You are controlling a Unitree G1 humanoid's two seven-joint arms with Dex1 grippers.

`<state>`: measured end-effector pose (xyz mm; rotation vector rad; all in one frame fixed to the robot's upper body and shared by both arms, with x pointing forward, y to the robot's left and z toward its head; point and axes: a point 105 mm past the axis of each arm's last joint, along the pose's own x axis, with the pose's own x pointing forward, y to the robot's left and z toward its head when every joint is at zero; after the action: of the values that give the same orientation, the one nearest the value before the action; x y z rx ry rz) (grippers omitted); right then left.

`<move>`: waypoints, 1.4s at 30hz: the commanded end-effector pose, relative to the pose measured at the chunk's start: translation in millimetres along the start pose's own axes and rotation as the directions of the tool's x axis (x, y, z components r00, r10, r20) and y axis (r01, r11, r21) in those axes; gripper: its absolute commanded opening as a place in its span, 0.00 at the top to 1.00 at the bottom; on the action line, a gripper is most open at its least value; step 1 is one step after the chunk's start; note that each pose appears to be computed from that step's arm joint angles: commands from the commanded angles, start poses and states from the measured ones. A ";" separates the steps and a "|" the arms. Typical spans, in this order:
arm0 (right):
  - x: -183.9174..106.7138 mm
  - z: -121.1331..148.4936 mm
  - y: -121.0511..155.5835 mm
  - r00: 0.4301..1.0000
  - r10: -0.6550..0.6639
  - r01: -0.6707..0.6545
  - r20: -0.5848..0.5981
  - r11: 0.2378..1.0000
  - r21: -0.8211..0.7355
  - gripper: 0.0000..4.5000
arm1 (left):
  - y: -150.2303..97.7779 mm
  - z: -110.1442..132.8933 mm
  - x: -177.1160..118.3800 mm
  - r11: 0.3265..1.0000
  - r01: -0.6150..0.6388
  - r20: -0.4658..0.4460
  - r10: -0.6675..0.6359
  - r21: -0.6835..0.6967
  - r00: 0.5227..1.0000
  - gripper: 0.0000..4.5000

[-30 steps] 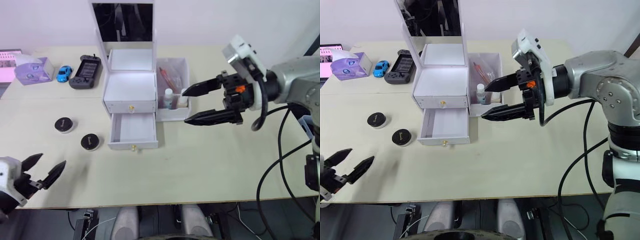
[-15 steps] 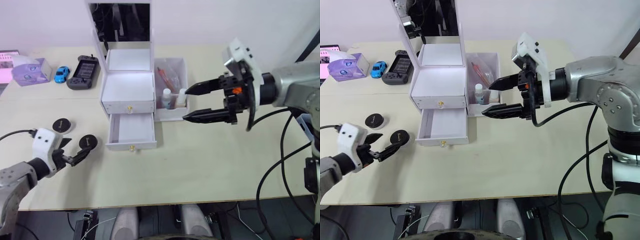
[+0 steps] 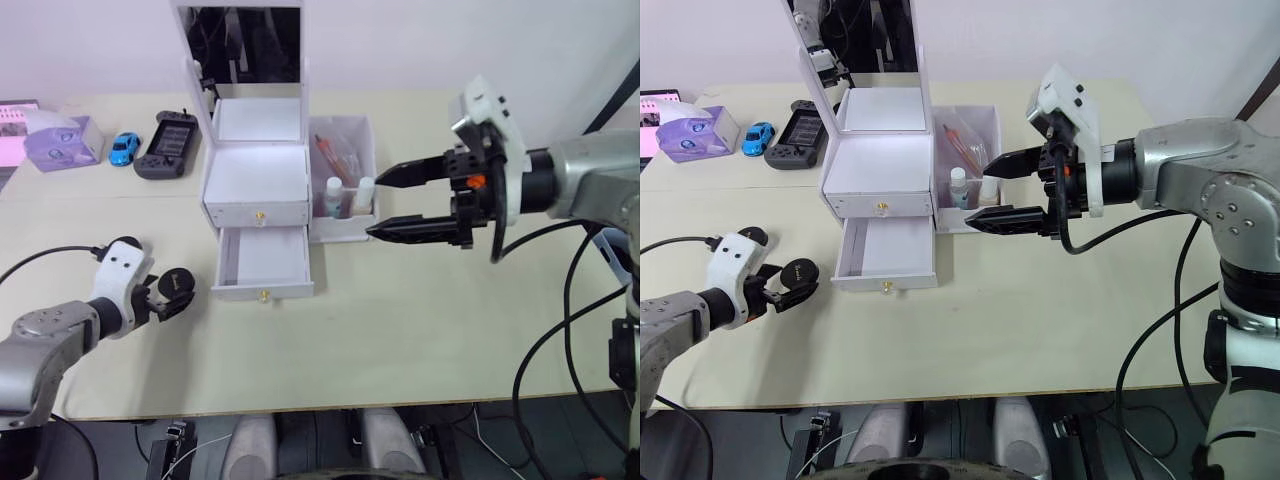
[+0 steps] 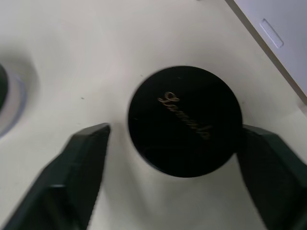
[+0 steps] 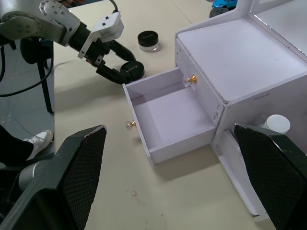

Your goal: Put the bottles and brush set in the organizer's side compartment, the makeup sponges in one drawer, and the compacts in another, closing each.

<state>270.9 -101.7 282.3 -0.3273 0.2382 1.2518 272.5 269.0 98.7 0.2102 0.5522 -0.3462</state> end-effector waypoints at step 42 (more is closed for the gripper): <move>-13.4 4.3 4.4 0.992 -0.120 0.121 0.027 0.992 -0.041 0.00 | -74.5 97.6 10.4 0.894 0.331 0.077 -0.369 0.302 0.926 0.41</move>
<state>267.0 -109.2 281.1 -0.3239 0.2140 1.1560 298.7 169.8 160.4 0.3486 0.4145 -0.7885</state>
